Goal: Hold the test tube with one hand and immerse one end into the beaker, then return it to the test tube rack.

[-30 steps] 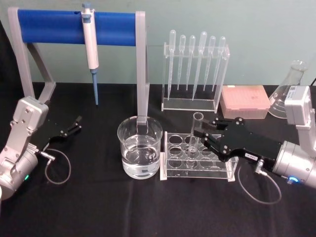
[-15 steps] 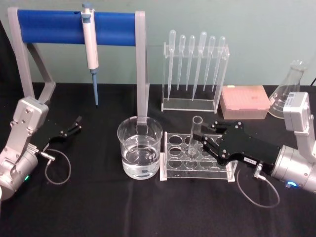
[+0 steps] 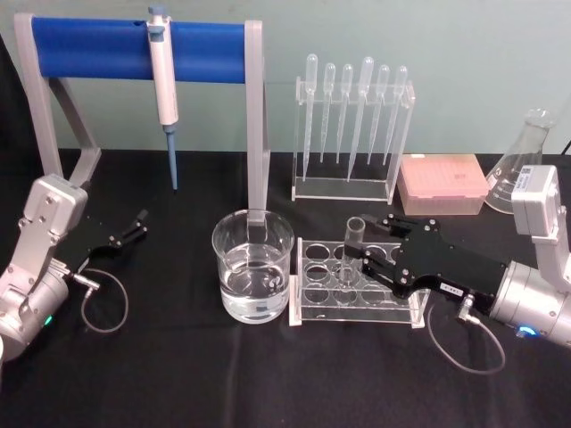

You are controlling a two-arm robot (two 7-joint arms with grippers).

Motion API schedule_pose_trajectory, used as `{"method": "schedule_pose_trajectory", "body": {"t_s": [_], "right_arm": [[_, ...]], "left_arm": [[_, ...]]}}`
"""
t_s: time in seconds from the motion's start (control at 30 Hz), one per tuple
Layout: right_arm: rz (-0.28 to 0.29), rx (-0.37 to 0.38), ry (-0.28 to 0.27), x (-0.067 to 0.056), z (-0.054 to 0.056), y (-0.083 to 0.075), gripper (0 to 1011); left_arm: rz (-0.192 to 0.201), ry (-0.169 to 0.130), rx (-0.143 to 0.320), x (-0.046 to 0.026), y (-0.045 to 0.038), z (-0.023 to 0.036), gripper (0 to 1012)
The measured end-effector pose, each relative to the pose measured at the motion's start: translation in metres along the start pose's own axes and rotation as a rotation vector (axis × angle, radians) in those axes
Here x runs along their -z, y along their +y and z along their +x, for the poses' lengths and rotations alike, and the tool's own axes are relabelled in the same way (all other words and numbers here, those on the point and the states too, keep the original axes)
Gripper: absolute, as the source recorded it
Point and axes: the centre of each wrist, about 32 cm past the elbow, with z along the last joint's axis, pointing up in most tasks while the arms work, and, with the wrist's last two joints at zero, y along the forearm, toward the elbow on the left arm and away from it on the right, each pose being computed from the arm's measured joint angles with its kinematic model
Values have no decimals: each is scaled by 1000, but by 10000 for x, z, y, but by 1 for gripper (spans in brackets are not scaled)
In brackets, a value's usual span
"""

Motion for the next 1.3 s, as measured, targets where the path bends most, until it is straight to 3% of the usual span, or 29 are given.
{"method": "schedule_pose_trajectory", "body": {"t_s": [0.27,0.4,0.6,0.7,0.8,0.97,1.3], "right_arm": [[13,0,-8,-47,-14,5,628],[54,6,-27,-168,-27,-4,790],[111,43,-39,-357,-25,-52,930],[132,95,-35,-424,-28,-102,1000],[146,175,-16,-441,-46,-156,1002],[136,330,41,-361,-98,-236,1002],[74,588,41,-174,-246,-284,1003]], "left_arm": [[0,0,0,0,0,0,1000],[0,0,0,0,0,0,1000],[0,0,0,0,0,0,1000],[0,0,0,0,0,0,1000],[0,0,0,0,0,0,1000],[0,0,0,0,0,0,1000],[0,0,0,0,0,0,1000]]}}
